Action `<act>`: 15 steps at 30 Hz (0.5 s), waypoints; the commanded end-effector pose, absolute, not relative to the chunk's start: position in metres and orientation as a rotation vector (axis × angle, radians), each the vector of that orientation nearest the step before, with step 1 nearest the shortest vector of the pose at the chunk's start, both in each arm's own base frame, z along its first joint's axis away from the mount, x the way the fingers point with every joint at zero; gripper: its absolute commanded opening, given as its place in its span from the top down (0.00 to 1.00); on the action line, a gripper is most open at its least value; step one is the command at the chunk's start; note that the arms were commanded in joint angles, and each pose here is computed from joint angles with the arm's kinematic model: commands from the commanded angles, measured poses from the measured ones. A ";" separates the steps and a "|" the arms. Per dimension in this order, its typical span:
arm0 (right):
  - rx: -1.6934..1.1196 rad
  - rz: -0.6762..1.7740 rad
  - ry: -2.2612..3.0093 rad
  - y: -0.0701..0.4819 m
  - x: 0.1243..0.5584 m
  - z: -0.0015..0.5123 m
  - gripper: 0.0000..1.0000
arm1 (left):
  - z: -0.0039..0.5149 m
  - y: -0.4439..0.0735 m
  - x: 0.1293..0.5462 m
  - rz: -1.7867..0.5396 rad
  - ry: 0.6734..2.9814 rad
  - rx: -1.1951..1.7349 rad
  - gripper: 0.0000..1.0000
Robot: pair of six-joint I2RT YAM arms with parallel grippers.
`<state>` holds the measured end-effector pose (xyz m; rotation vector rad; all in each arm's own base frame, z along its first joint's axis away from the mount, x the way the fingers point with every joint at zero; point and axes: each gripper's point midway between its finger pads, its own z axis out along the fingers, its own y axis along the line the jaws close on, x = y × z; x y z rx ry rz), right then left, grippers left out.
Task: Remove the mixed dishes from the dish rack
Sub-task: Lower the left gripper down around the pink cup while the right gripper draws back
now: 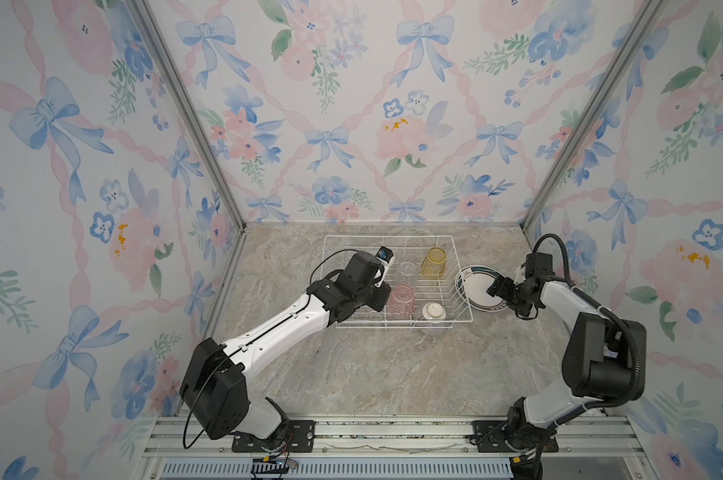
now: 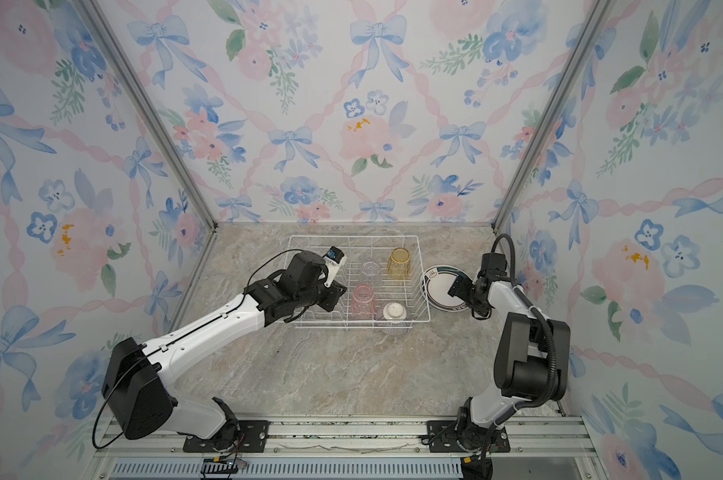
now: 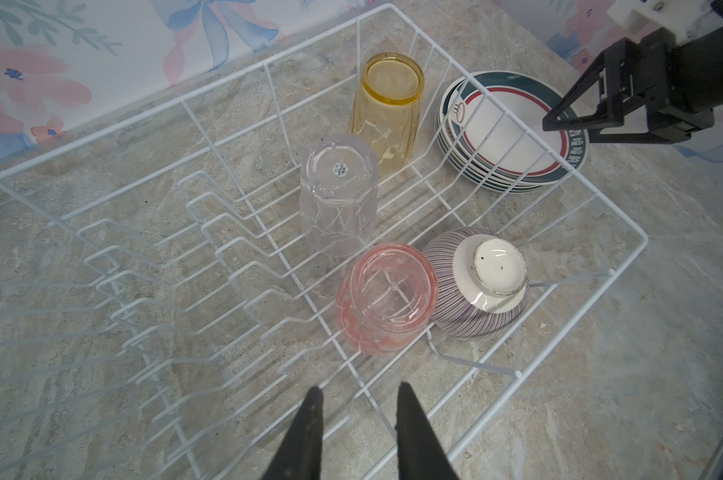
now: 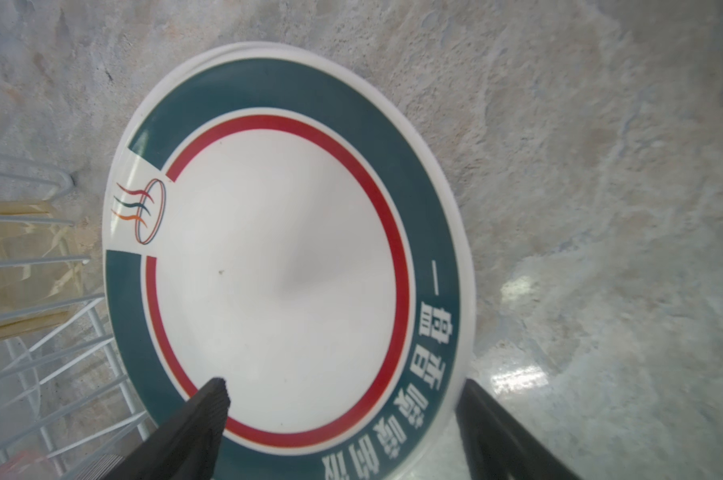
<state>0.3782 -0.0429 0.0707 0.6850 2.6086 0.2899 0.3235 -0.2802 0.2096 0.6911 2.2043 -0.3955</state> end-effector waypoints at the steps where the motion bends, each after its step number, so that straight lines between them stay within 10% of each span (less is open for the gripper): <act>1: 0.649 0.250 2.630 -0.041 0.382 0.075 0.11 | 0.209 -0.285 0.321 -0.405 2.197 0.728 0.73; 15: 0.786 0.197 2.442 -0.087 0.359 0.123 0.10 | 0.209 -0.310 0.304 -0.448 2.162 0.872 0.52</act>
